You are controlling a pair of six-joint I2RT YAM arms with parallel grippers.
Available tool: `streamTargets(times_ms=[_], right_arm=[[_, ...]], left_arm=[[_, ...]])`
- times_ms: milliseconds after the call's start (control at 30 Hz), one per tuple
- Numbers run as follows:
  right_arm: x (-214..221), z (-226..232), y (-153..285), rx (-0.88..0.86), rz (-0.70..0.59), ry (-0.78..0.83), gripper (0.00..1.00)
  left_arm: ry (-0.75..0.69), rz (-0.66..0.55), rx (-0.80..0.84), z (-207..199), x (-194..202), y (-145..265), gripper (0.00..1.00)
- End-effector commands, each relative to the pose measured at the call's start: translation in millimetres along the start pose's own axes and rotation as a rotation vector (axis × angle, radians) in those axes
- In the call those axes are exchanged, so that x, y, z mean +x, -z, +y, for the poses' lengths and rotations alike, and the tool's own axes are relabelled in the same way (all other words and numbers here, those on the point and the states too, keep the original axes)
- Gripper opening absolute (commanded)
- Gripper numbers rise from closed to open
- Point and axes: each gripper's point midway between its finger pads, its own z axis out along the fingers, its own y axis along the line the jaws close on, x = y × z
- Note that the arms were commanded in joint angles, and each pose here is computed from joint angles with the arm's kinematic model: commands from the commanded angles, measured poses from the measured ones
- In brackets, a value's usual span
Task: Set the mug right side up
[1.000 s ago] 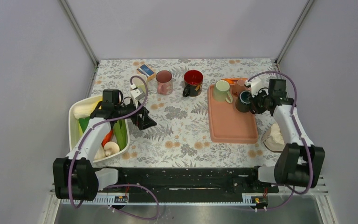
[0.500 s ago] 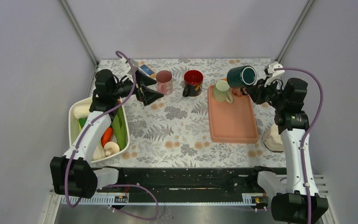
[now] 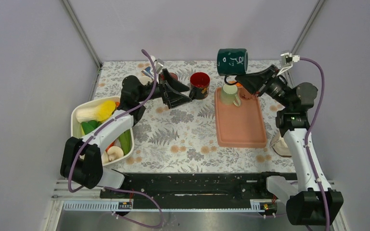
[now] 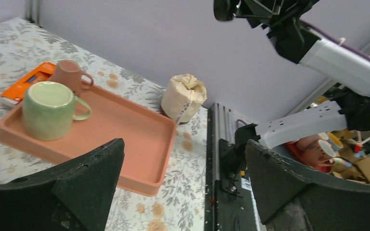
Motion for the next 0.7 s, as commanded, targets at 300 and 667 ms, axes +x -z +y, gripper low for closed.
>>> streamTargets(times_ms=[300,667], right_arm=[[11.4,77.5,-29.8,-0.323,-0.034,-0.095,0.0],[41.7,68.1,-44.5,-0.331,-0.02,-0.178,0.0]], left_arm=[[0.034,-0.109,0.151,-35.0,-14.3,-21.1,0.99],[0.065,-0.127,0.228,-47.9,-12.6,-31.7,0.99]])
